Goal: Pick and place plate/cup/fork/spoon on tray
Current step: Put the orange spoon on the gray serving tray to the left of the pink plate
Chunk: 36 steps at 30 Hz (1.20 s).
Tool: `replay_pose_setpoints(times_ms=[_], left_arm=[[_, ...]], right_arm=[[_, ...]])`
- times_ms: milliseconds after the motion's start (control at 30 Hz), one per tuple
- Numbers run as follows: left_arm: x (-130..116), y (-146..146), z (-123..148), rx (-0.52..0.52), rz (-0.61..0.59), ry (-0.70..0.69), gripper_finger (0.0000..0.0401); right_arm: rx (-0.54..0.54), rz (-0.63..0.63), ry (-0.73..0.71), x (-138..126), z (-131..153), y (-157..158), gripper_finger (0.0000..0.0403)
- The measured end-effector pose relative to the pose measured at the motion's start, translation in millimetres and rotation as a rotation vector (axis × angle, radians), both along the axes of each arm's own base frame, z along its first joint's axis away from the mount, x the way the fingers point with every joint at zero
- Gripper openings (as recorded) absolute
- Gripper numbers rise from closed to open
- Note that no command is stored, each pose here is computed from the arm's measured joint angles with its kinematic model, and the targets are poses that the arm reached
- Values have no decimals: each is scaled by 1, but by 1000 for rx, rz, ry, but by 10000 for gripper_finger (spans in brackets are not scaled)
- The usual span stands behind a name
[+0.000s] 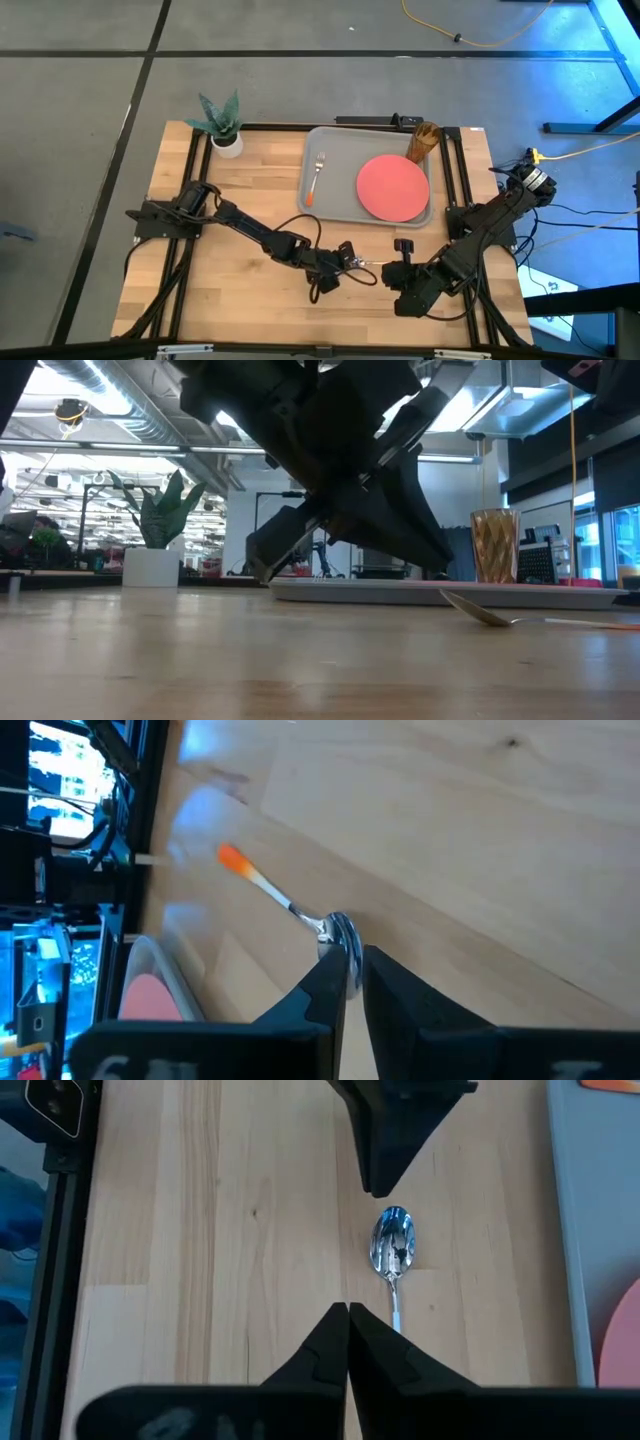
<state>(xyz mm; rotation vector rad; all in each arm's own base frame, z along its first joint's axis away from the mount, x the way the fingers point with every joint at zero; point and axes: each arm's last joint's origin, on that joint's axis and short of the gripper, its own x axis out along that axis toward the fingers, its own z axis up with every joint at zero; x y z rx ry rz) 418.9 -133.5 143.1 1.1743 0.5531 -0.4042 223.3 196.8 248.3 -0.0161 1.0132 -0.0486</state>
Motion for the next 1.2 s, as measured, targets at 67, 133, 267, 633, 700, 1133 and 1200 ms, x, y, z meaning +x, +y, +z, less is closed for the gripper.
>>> replay_pose_setpoints(times_ms=[67,133,267,633,700,1133,1200], left_arm=[[0,0,0,-1,0,0,28],[1,2,0,-6,-3,2,28],[3,4,-4,-15,-9,7,28],[4,8,-5,-15,-1,15,28],[4,10,-5,-15,3,15,28],[6,15,-6,-41,-15,22,27],[6,16,-6,-48,-15,26,27]], right_arm=[[0,0,0,0,0,0,10],[0,0,0,0,0,0,10],[1,0,-1,0,0,0,10],[0,1,-1,0,0,0,10],[1,1,-1,0,0,0,10],[0,2,0,0,0,0,10],[-1,2,0,0,0,0,10]])
